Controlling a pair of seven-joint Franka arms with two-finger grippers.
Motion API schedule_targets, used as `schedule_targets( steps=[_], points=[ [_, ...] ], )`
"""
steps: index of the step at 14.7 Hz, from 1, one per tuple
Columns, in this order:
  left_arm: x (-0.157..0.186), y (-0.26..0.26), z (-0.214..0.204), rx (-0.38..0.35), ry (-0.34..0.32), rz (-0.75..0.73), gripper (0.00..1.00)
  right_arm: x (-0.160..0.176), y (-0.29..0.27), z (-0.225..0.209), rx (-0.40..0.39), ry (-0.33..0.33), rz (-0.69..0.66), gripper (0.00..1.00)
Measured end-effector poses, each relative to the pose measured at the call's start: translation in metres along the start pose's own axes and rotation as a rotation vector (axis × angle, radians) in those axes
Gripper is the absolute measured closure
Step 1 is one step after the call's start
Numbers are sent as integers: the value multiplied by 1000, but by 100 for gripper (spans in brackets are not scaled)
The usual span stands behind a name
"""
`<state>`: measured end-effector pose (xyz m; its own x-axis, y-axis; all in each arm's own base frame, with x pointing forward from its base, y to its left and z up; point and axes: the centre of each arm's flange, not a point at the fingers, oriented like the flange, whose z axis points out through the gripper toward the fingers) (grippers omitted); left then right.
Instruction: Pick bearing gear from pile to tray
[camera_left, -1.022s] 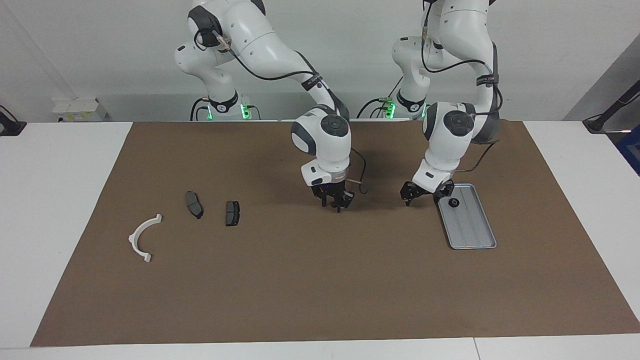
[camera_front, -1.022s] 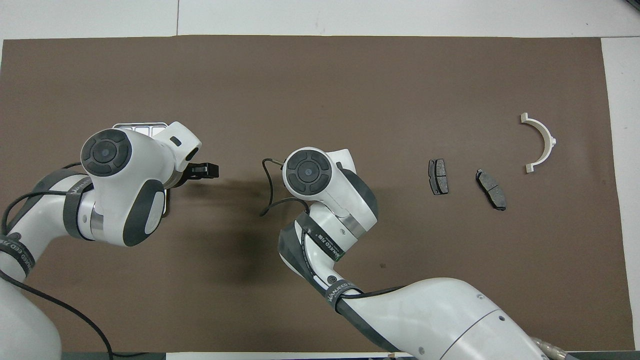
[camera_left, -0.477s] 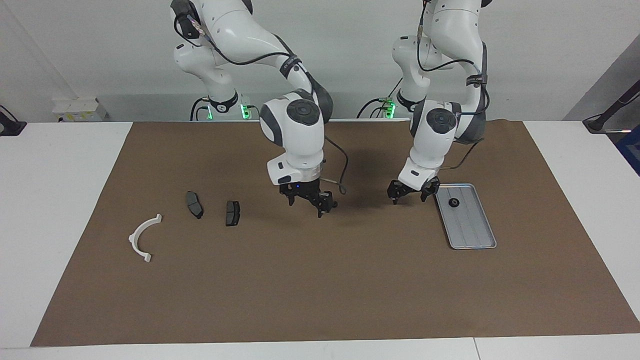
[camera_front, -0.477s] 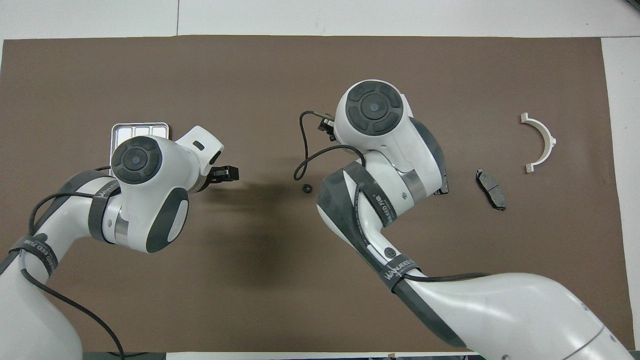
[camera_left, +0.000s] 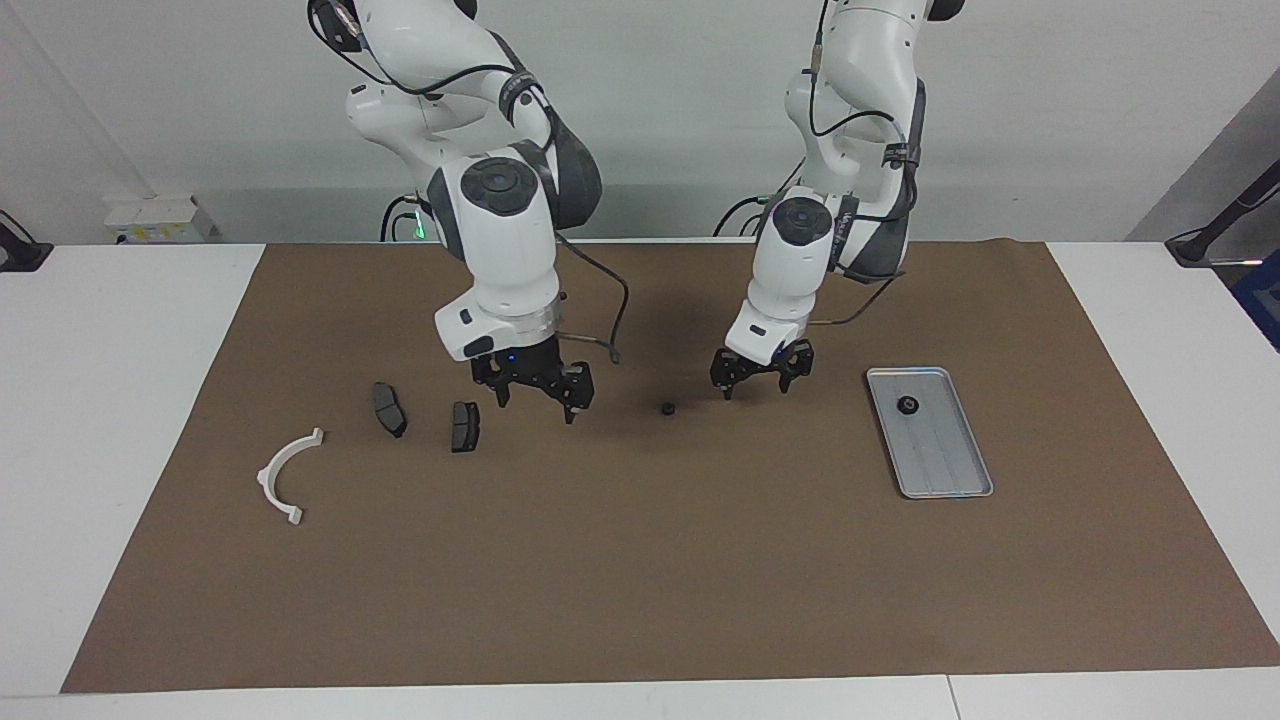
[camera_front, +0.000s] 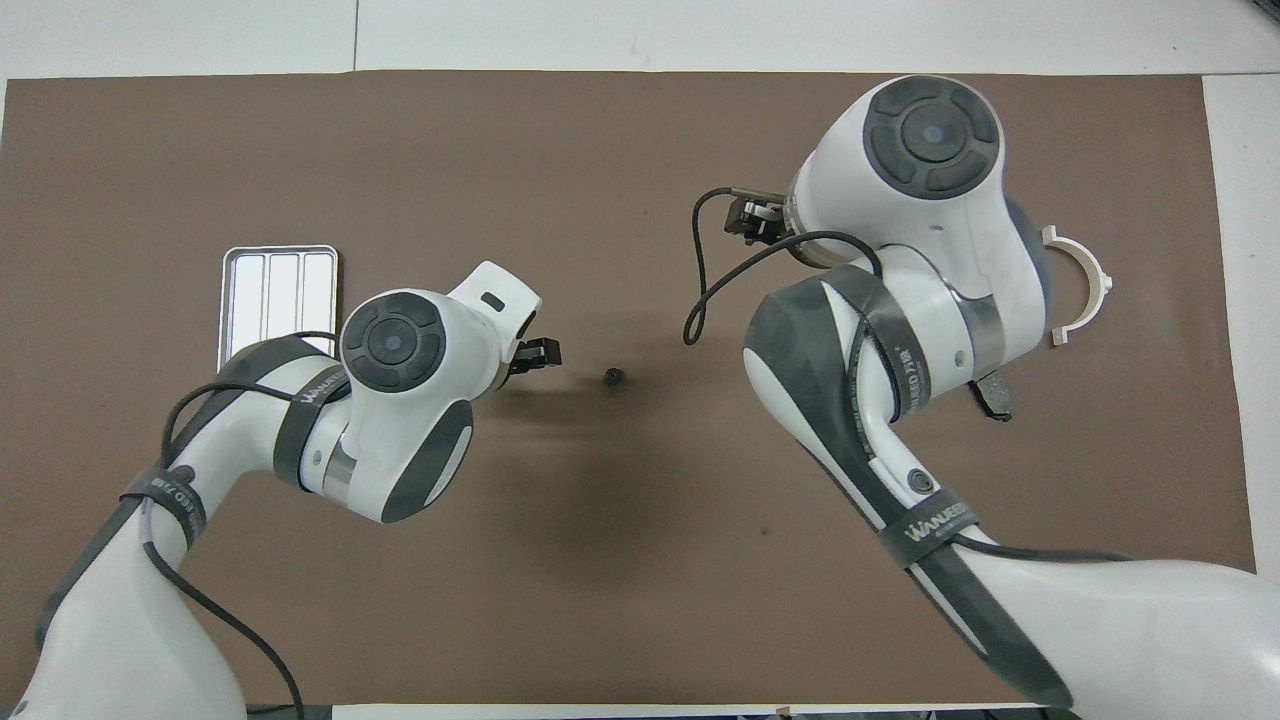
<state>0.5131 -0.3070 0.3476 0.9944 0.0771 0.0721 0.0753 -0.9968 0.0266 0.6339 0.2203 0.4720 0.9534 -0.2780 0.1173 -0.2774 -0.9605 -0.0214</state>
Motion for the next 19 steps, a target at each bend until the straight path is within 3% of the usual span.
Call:
schedule_targets(
  steps=[6,10,19],
  points=[
    [11,82,25,6,-9,-30,0,39,71,-17,3,6,-130,0],
    [11,89,30,10,-9,-29,0,54,106,-17,-7,2,-217,0],
    [-5,95,46,24,-20,-17,0,57,115,-15,-11,-10,-227,0]
  ],
)
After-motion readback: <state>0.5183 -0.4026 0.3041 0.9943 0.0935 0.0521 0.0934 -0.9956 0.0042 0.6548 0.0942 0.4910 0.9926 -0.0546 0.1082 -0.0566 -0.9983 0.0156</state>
